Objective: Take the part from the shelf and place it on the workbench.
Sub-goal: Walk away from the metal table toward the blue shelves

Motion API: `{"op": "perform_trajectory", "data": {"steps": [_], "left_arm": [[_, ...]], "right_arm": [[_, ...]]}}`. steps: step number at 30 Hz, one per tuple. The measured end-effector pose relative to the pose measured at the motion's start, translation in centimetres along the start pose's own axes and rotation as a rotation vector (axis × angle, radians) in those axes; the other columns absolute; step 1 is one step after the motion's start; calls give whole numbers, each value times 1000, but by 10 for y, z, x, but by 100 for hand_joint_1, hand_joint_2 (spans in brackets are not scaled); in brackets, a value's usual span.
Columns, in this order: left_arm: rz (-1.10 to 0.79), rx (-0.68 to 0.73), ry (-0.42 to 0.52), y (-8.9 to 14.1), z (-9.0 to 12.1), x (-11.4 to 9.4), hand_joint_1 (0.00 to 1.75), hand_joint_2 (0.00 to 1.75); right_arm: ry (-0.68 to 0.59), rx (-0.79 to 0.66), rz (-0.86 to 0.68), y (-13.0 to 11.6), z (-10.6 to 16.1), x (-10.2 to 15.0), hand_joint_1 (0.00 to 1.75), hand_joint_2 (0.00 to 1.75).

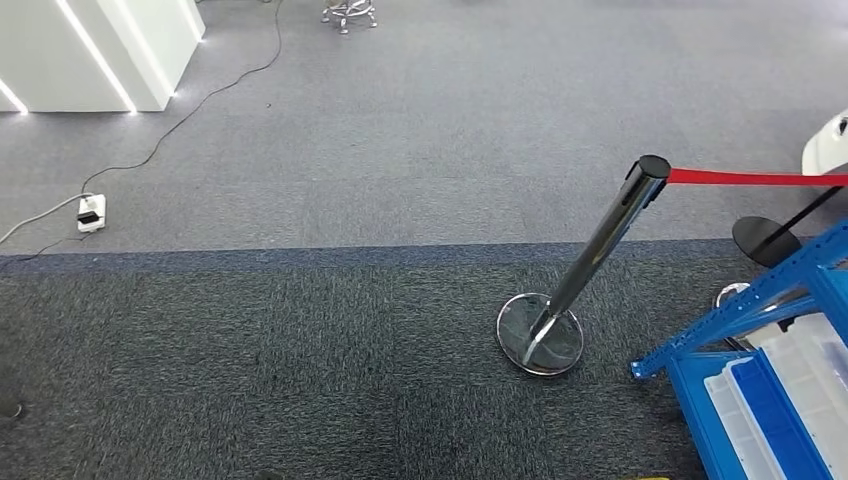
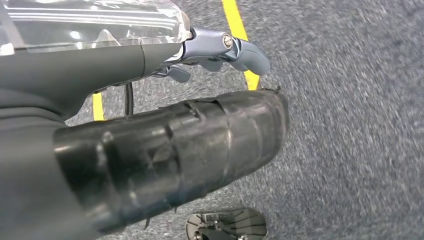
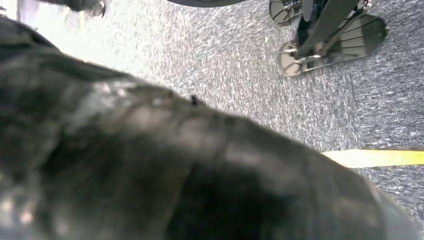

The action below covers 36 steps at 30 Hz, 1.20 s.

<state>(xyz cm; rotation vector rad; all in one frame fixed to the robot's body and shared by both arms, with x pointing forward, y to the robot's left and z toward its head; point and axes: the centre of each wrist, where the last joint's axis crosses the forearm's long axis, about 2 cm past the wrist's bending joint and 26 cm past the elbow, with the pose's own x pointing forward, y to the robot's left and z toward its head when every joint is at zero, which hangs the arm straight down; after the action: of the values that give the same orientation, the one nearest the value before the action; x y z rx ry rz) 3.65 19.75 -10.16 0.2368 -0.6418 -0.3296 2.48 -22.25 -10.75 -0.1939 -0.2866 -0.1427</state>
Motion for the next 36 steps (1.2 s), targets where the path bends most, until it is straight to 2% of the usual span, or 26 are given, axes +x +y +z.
{"op": "perform_trajectory", "data": {"steps": [36], "left_arm": [[27,1,-1,-1,-1,4,0,0]], "right_arm": [[-4,-9,25,-7,-3,3,0,0]]}}
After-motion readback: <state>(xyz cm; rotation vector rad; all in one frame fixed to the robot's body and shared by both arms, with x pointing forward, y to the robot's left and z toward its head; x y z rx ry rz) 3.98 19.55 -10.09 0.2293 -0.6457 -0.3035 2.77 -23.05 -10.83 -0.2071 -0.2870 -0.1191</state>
